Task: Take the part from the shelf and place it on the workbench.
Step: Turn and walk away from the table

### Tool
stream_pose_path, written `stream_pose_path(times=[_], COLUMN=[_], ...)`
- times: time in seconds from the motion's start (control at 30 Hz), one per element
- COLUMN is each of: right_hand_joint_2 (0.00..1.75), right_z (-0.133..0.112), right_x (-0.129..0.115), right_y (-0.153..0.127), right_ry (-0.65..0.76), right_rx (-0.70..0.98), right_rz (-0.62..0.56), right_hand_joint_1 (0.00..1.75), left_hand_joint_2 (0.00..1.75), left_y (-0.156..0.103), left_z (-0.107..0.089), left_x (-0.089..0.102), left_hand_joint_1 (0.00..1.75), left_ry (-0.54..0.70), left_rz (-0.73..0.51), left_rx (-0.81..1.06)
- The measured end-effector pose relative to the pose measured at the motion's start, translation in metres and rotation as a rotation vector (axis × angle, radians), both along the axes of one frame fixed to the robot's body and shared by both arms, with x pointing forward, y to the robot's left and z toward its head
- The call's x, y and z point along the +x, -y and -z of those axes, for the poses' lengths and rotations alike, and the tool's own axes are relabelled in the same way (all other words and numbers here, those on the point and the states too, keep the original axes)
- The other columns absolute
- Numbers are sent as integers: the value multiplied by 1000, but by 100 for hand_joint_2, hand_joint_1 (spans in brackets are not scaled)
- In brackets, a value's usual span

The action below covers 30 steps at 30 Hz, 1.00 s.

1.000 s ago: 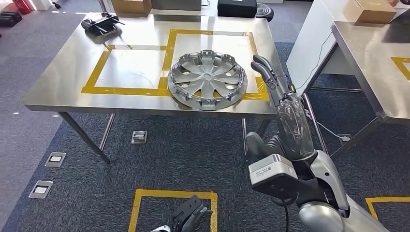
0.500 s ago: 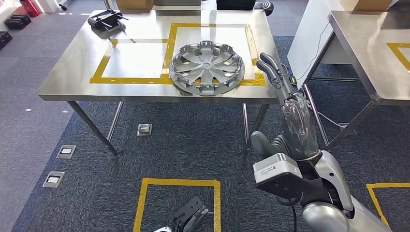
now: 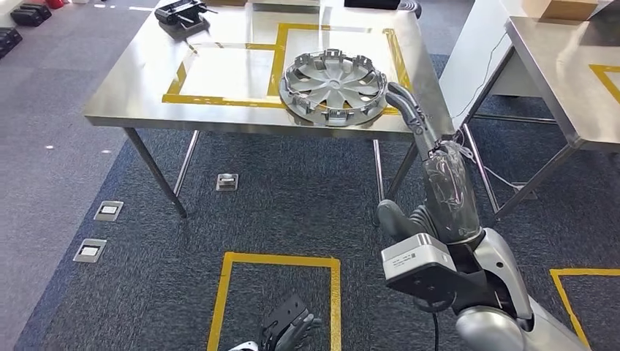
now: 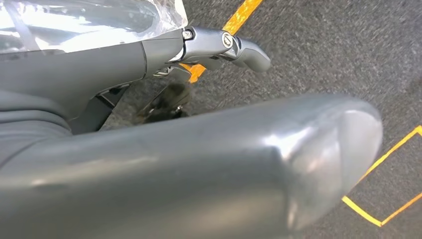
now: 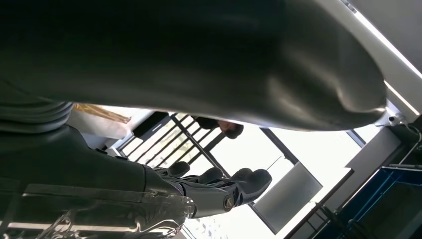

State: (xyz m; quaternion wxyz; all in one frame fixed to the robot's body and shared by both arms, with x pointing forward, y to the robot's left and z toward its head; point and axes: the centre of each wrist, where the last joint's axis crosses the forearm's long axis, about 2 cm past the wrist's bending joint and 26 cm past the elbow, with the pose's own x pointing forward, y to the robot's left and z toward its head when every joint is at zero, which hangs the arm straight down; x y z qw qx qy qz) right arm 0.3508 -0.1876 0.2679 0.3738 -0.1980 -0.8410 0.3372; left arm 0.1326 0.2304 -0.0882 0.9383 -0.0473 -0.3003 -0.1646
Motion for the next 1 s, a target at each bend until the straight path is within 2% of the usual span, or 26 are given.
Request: stream_pose_path(times=[1.0], right_hand_joint_2=[0], right_z=[0], right_x=[0], right_y=[3], right_ry=[-3], right_rx=[-3], right_rz=[7], right_hand_joint_1=[0], left_hand_joint_2=[0], left_y=[2], left_z=[0], left_x=[1], left_hand_joint_1=[0], left_ry=[0], left_rz=[2], left_rx=[-9])
